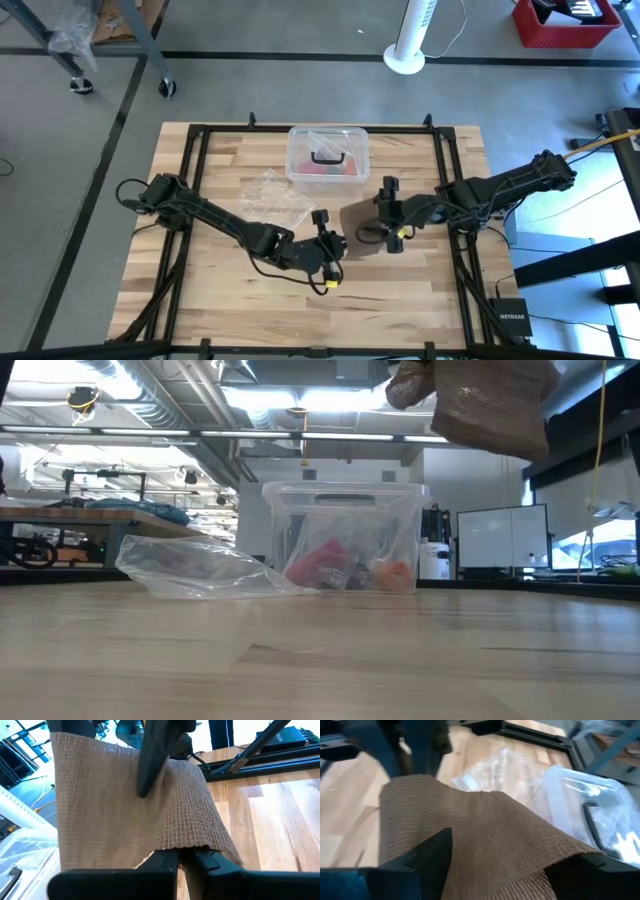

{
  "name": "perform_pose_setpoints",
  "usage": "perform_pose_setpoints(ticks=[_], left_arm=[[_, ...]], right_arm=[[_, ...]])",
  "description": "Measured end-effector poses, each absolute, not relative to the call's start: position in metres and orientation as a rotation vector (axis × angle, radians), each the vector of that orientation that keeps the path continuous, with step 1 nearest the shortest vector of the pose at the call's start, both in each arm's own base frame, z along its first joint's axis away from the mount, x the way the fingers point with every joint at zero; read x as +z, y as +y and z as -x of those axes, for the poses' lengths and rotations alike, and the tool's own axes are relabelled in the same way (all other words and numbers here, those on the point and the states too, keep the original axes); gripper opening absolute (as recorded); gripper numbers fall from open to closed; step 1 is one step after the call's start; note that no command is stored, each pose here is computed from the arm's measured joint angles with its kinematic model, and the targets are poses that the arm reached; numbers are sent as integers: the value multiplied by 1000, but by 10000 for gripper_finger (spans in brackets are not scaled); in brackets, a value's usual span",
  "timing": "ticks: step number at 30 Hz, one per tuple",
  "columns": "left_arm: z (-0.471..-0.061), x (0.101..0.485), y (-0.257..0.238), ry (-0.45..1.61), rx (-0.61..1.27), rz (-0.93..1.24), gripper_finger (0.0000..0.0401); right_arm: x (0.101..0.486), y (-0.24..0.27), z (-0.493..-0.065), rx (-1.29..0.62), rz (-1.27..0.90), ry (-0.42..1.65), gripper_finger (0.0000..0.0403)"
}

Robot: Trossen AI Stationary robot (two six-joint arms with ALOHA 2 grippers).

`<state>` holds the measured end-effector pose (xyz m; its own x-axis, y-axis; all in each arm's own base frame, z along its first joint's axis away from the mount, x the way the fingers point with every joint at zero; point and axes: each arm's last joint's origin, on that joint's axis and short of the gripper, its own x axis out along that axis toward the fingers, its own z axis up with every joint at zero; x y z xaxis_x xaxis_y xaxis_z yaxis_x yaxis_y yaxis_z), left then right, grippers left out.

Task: Roll bandage
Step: Roll the brown bandage

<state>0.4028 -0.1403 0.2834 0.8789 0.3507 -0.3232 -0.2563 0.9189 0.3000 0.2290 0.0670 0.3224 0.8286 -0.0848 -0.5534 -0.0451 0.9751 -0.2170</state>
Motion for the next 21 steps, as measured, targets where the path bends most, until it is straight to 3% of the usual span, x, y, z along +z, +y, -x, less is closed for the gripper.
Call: perform_pose_setpoints(ticks=[16, 21], left_arm=[[-402, 283, -143, 381, 317, -242, 1], [-402, 283, -143, 383, 314, -257, 1]], right_arm=[[377, 55, -191, -52, 137, 645, 282], [371, 50, -195, -248, 193, 544, 282]])
